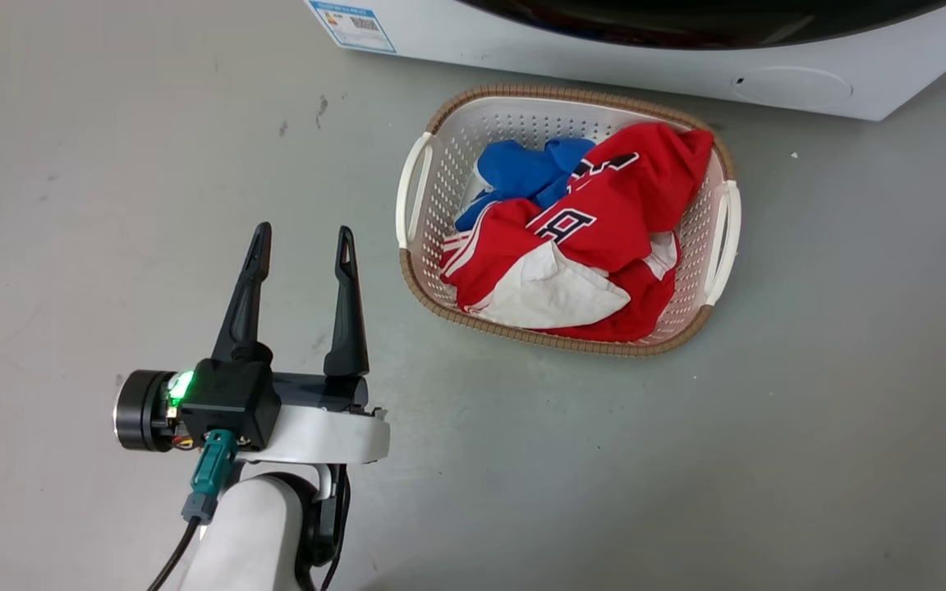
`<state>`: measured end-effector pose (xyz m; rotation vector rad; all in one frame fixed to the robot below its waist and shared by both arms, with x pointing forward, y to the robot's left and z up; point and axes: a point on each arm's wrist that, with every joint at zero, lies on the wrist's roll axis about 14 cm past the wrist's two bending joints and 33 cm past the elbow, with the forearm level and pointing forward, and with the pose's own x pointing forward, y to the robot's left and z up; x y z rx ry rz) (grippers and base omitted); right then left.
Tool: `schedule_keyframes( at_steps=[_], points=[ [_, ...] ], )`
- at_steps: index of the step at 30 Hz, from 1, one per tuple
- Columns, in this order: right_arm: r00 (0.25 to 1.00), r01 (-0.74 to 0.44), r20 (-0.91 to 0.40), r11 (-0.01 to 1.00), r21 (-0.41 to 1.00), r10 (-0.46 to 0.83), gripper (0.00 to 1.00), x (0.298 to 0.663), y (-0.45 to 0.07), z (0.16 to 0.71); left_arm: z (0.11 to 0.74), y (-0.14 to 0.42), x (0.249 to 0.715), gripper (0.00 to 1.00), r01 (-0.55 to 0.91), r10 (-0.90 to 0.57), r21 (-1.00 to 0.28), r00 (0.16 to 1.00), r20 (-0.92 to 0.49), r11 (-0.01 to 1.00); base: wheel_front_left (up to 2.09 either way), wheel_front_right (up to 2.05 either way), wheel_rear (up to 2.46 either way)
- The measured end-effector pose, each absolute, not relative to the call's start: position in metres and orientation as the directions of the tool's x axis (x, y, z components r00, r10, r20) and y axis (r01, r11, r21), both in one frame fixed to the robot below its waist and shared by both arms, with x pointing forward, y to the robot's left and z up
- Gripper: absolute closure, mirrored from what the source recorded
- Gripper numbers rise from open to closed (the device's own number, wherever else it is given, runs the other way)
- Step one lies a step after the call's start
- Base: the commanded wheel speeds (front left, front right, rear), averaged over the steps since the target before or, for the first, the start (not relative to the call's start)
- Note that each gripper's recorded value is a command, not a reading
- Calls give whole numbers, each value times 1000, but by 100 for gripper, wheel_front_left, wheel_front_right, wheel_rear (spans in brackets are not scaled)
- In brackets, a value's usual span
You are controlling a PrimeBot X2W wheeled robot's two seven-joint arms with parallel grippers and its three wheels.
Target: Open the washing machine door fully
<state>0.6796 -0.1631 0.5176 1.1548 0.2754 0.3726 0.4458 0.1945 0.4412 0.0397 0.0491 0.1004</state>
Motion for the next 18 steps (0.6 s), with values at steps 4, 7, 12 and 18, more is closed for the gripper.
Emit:
schedule_keyframes(
  at_steps=[4, 7, 12, 18],
  points=[
    [888, -147, -47, 379, 913, 457, 100, 682, -156, 510, 436, 196, 448, 0, -103, 106, 46, 993, -56, 994, 0, 0, 0],
    [874, -149, -61, 385, 911, 482, 100, 679, -151, 506, 435, 195, 449, 0, -103, 106, 45, 993, -57, 994, 0, 0, 0],
    [853, -161, -63, 376, 913, 519, 100, 661, -144, 504, 438, 192, 451, 0, -96, 98, 40, 994, -48, 995, 0, 0, 0],
    [818, -187, -64, 370, 910, 571, 100, 627, -136, 506, 447, 186, 454, 0, -71, 72, 42, 997, -21, 997, 0, 0, 0]
  ],
)
